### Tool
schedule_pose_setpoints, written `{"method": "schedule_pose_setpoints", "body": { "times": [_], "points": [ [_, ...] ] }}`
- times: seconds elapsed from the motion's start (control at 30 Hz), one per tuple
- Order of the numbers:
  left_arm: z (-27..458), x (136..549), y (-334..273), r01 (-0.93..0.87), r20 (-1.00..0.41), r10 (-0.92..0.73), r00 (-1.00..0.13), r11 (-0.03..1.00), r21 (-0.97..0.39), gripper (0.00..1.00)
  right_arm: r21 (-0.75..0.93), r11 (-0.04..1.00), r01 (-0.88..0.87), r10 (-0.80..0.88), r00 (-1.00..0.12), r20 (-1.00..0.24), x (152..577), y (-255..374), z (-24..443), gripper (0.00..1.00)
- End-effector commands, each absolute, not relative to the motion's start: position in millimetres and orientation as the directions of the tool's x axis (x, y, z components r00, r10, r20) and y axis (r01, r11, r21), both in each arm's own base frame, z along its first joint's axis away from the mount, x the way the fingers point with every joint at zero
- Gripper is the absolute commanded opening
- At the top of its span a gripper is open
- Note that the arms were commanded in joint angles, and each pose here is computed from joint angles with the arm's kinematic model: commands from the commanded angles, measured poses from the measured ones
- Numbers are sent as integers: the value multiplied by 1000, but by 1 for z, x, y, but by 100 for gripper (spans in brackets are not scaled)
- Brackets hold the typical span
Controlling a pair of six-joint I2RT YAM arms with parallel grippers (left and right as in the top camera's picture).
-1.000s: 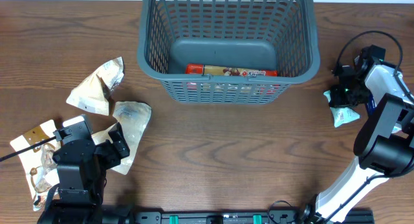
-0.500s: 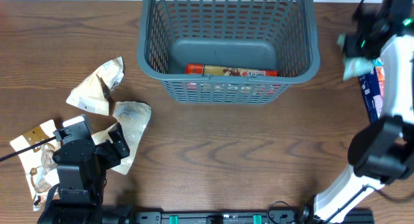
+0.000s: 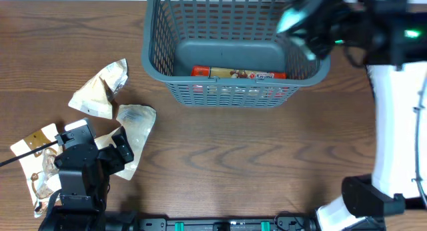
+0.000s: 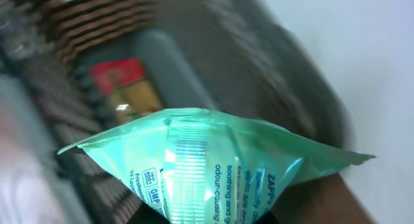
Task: Pack container
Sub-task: 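Carry the mint-green pack with the right gripper and drop it into the basket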
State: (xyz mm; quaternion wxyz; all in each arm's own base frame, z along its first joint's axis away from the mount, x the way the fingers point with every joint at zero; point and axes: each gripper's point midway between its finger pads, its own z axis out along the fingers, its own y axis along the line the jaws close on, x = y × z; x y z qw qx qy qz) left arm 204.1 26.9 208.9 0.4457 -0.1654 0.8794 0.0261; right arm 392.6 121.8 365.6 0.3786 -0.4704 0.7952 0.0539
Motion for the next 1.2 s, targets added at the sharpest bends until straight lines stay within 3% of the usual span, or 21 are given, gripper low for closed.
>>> {"method": "schedule_pose_setpoints", "body": {
  "times": [0.0,0.23,0.33,0.4,0.47,0.5,0.63,0.83,0.93,1.07,1.17],
  "points": [
    [216,205,26,-314,-801,-276,-531,942,-116,99,-331,328,-885,-824,-97,-558,398,159,331,1],
    [216,205,26,-314,-801,-276,-531,942,-116,99,-268,165,-949,-914,-45,-404,429,184,243,1],
    [216,205,26,-314,-801,-276,-531,942,-116,99,-174,165,-971,-925,-91,-369,438,187,197,2],
    [216,205,26,-314,-801,-276,-531,942,-116,99,-114,191,-975,-925,-140,-352,440,189,173,13],
    [216,205,26,-314,-801,-276,-531,942,-116,99,-63,230,-971,-921,-196,-338,442,190,154,45],
    [216,205,26,-314,-801,-276,-531,942,-116,99,-43,246,-968,-918,-218,-331,443,190,146,52],
    [216,205,26,-314,-801,-276,-531,942,-116,99,-14,252,-968,-920,-235,-315,440,190,138,58],
    [216,205,26,-314,-801,-276,-531,942,-116,99,-120,294,-948,-912,-240,-333,436,179,200,59],
    [216,205,26,-314,-801,-276,-531,942,-116,99,-283,421,-862,-879,-309,-363,442,153,266,72],
    [216,205,26,-314,-801,-276,-531,942,-116,99,-399,570,-718,-798,-368,-477,434,100,345,79],
    [216,205,26,-314,-801,-276,-531,942,-116,99,-400,768,-501,-637,-536,-553,426,29,379,90]
  ]
}}
